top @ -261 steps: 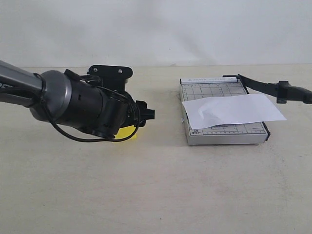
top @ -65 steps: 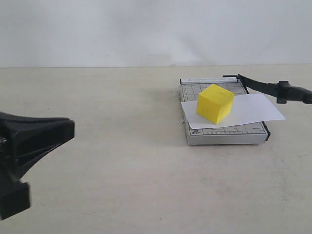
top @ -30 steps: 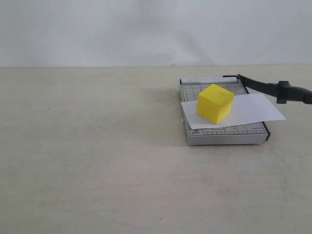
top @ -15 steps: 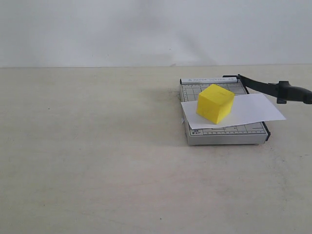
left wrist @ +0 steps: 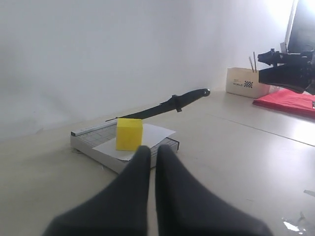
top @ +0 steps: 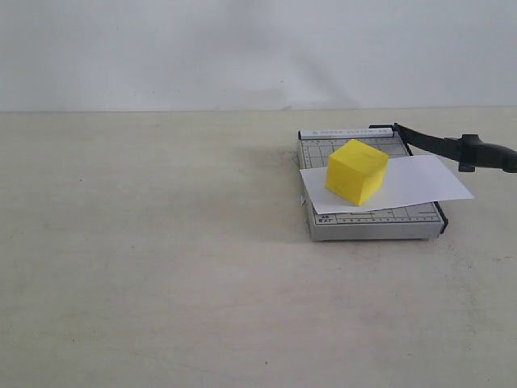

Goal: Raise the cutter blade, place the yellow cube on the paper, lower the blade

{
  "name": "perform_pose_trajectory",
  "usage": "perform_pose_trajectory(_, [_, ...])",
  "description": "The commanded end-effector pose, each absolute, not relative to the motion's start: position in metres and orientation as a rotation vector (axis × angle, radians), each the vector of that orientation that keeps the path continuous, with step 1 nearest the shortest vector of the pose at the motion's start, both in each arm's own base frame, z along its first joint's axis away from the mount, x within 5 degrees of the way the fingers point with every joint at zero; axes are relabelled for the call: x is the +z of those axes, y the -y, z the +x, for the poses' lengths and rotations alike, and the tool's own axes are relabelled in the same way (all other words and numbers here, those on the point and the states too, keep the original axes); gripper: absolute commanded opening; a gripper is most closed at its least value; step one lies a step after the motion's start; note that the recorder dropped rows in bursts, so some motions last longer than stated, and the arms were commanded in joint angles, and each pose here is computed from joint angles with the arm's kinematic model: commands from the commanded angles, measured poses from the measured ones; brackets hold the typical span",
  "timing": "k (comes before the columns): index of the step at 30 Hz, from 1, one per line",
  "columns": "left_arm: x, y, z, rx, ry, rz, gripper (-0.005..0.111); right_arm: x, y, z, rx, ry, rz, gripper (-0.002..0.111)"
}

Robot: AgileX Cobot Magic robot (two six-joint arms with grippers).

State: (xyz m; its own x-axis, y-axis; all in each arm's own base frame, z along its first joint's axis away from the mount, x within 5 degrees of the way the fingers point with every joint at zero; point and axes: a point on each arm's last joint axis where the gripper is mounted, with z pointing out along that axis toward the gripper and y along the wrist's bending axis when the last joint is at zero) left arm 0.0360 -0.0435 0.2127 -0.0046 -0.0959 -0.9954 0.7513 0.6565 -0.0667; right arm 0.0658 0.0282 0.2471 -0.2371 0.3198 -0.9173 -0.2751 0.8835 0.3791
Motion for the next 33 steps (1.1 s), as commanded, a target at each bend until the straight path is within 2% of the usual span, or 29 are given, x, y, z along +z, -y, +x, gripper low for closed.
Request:
perform_pose_trajectory(1, [0.2102,0.0428,0.0367,-0.773,-1.472,0.538,0.005,0.2468,-0.0278,0.0655,0.548,-1.717,0.031,0.0])
perform_pose_trajectory(33, [0.2124,0.0402,0.0393,-0.768,-1.465,0.48,0.005,0.2468,-0.0278,0.0655,0.548,-1.717,0.031,0.0])
